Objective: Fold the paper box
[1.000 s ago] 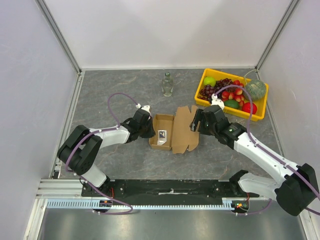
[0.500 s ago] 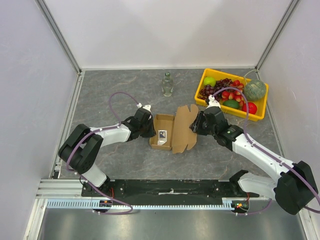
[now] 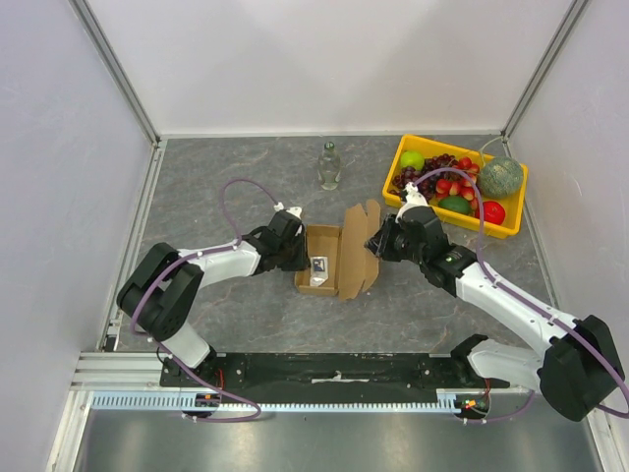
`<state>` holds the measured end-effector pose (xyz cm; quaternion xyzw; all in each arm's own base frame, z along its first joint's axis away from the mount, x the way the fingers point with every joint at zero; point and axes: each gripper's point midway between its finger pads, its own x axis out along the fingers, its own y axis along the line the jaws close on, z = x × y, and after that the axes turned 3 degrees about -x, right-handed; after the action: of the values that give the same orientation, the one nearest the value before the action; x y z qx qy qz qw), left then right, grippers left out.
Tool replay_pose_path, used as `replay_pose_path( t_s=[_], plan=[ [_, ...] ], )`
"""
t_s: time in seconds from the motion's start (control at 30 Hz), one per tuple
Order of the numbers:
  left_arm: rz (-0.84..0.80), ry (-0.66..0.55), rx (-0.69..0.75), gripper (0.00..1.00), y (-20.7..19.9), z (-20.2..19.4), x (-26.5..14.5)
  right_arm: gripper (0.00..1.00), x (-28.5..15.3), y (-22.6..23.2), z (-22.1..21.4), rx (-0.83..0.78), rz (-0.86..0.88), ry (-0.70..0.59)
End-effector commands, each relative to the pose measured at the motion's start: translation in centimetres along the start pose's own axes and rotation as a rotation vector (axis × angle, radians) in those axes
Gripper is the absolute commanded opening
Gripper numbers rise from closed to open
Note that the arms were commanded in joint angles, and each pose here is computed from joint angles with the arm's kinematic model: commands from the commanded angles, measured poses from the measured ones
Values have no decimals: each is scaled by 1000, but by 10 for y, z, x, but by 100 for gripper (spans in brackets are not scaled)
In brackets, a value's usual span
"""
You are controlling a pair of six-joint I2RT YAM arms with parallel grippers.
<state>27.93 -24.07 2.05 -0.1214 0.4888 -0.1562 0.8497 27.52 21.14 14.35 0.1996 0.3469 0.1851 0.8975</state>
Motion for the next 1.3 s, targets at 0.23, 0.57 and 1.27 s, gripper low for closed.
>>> replay_pose_path(
  t_s=[0.23, 0.57, 1.27],
  plan=[
    [86, 40, 65, 35, 3, -9, -4, 23, -4, 19, 16, -15, 81, -41],
    [139, -15, 90, 53, 10, 6, -28, 22, -11, 9, 21, -30, 26, -68],
    [-2, -217, 44, 7, -9, 49, -83, 21, -11, 7, 20, -39, 16, -61]
  ],
)
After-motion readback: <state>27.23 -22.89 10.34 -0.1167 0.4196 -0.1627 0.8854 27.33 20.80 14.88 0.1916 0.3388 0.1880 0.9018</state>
